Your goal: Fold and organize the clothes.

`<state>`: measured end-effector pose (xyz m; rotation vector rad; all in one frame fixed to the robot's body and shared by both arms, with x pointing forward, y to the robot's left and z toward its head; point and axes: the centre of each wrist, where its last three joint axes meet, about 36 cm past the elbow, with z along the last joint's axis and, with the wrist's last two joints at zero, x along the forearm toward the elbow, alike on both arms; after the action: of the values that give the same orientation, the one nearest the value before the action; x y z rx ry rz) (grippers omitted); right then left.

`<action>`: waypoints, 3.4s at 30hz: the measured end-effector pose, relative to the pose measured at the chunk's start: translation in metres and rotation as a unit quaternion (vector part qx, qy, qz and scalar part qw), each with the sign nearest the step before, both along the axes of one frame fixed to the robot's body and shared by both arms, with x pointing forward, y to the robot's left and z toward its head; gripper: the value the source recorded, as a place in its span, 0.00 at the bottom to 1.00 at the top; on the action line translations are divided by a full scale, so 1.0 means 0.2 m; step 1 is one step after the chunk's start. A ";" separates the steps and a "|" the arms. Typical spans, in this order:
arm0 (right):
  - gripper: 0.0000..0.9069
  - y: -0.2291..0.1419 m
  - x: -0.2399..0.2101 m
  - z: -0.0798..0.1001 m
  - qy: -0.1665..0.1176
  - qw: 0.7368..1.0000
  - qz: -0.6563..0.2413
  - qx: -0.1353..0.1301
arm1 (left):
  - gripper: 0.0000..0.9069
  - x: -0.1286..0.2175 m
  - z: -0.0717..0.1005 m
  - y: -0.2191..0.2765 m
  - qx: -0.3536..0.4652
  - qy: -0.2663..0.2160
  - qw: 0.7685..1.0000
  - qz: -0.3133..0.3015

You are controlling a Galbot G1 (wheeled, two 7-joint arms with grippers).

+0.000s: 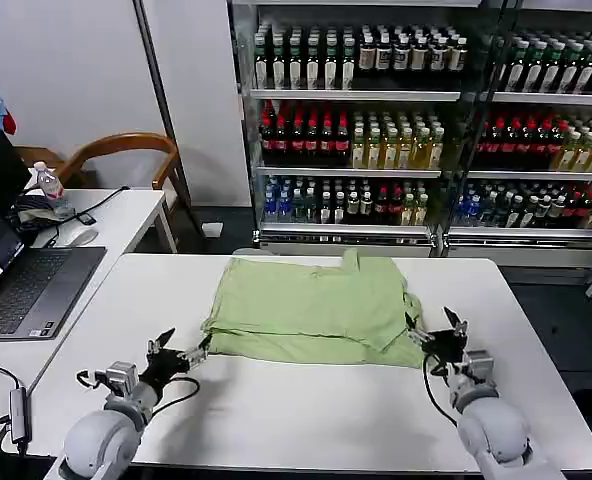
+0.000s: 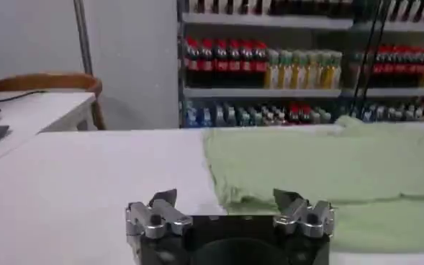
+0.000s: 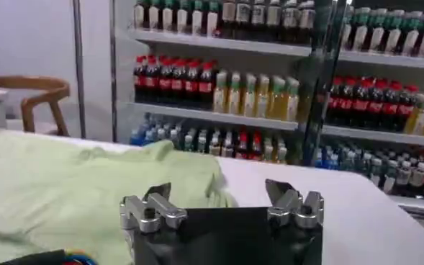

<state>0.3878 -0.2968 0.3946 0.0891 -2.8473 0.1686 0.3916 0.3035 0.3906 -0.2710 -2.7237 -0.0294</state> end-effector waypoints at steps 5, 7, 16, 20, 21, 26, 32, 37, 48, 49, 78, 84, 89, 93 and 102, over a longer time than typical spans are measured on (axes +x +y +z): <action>1.00 0.01 -0.05 -0.03 0.018 1.000 -0.007 0.001 | 1.00 0.01 -0.02 -0.03 0.004 0.011 1.000 0.002; 1.00 0.02 -0.06 -0.04 0.025 1.000 -0.008 0.001 | 1.00 0.03 -0.02 -0.04 0.006 0.016 1.000 0.004; 1.00 0.04 -0.09 -0.08 0.045 0.999 -0.020 0.011 | 1.00 0.10 -0.05 -0.06 0.009 0.036 0.999 0.015; 0.87 0.04 -0.10 -0.10 0.054 0.998 -0.026 0.017 | 1.00 0.13 -0.06 -0.07 0.012 0.042 0.999 0.019; 0.56 0.04 -0.10 -0.10 0.056 0.998 -0.026 0.018 | 0.88 0.14 -0.06 -0.07 0.014 0.044 0.999 0.020; 0.00 0.05 -0.11 -0.12 0.066 0.997 -0.028 0.024 | 0.06 0.15 -0.07 -0.08 0.021 0.051 0.998 0.021; 0.00 0.05 -0.11 -0.13 0.070 0.997 -0.029 0.028 | 0.06 0.15 -0.07 -0.11 0.024 0.056 0.998 0.017; 0.00 0.05 -0.11 -0.13 0.071 0.997 -0.029 0.031 | 0.06 0.15 -0.07 -0.13 0.025 0.059 0.998 0.013; 0.00 0.05 -0.14 -0.11 0.072 0.997 -0.025 0.030 | 0.06 0.13 -0.07 -0.14 0.032 0.062 0.998 0.008; 0.00 0.05 -0.15 -0.11 0.072 0.997 -0.024 0.029 | 0.06 0.12 -0.07 -0.13 0.032 0.062 0.998 0.008; 0.00 0.12 -0.69 0.04 0.085 0.996 0.005 -0.006 | 0.06 -0.47 0.09 -0.10 0.030 0.067 0.997 -0.001; 0.00 0.12 -0.78 0.07 0.092 0.996 0.007 -0.012 | 0.06 -0.58 0.11 -0.10 0.033 0.075 0.997 -0.001; 0.64 0.14 -0.84 0.07 0.100 0.995 0.008 -0.020 | 1.00 -0.64 0.10 -0.09 0.041 0.085 0.996 -0.006; 1.00 0.14 -0.88 0.08 0.102 0.994 0.010 -0.028 | 1.00 -0.66 0.10 -0.08 0.054 0.085 0.995 -0.010; 1.00 0.11 -0.88 0.21 0.078 0.996 0.023 -0.030 | 1.00 -0.66 0.19 -0.06 0.076 0.066 0.995 -0.013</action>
<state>0.2109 -0.2754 0.4362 0.1491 -2.6846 0.2448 0.2587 0.2924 0.4290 -0.2539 -2.5694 -0.2178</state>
